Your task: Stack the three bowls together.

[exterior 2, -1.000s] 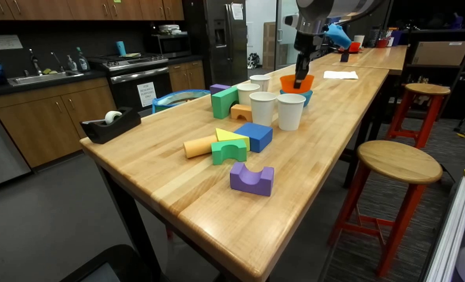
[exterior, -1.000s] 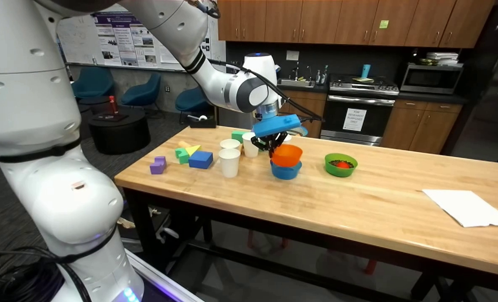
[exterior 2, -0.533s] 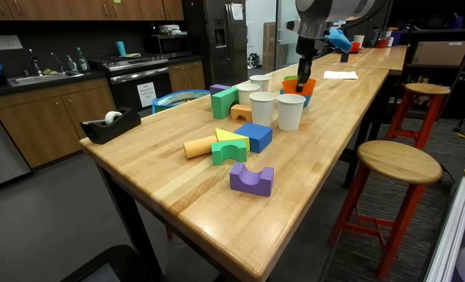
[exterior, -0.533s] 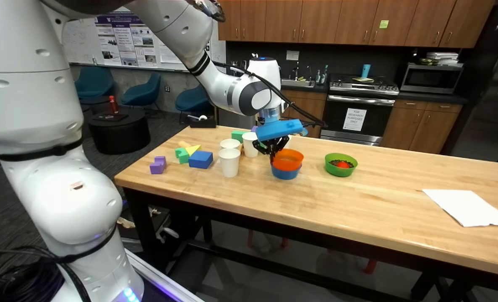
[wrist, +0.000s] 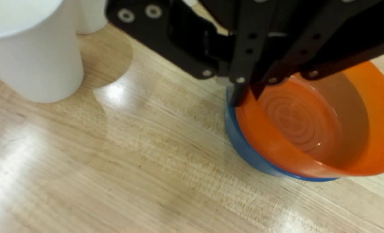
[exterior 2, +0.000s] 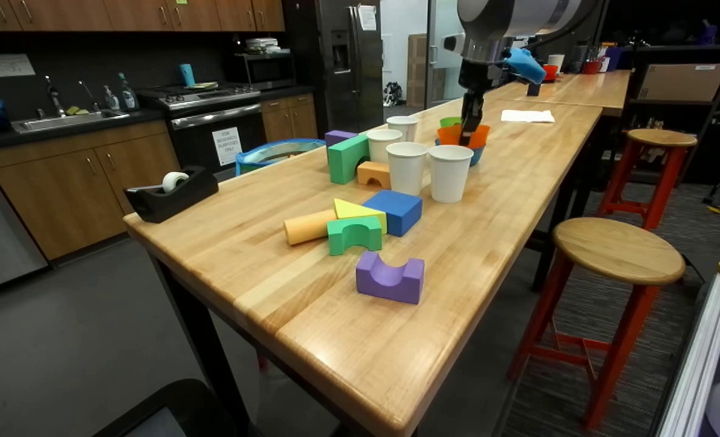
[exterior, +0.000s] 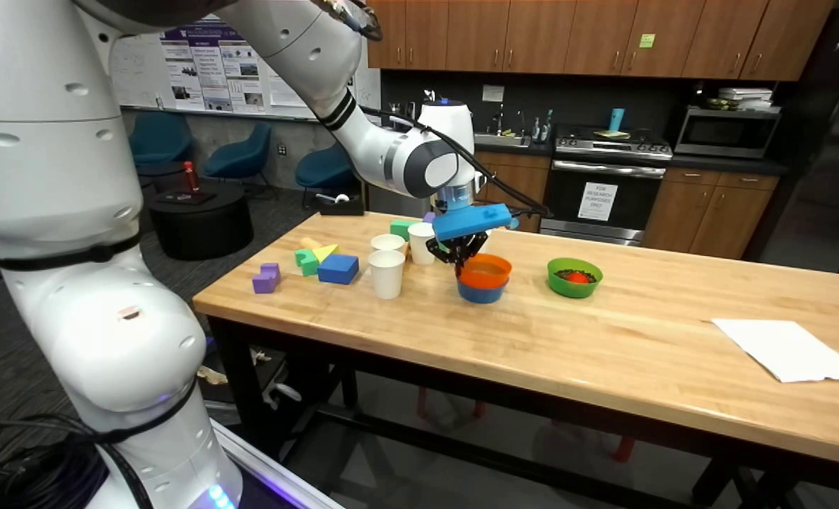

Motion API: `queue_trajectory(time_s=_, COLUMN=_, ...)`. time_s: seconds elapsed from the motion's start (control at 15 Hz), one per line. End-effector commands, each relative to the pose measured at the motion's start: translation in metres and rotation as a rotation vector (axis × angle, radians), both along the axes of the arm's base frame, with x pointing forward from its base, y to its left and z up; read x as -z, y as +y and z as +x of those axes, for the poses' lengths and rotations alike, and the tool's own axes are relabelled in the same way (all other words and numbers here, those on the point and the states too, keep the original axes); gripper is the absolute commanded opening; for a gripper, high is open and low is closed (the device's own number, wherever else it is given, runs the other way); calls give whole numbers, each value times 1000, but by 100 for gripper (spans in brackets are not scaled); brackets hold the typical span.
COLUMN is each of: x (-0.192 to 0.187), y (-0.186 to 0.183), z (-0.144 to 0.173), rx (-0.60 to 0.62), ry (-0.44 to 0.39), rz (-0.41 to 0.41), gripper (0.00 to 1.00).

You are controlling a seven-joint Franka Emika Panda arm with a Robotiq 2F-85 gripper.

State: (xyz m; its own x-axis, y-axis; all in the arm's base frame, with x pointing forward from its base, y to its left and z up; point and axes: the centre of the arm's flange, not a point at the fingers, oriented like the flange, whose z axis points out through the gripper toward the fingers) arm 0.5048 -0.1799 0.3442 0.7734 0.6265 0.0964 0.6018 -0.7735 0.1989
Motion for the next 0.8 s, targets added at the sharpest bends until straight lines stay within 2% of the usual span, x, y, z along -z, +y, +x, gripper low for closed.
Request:
queue_trajectory(time_s=0.0, x=-3, y=-12, z=3, rx=7, ry=0, rz=18, gripper=1)
queue_trajectory(time_s=0.73, x=4, y=-60, z=-6, rx=130, ry=-7, rz=89, gripper=1)
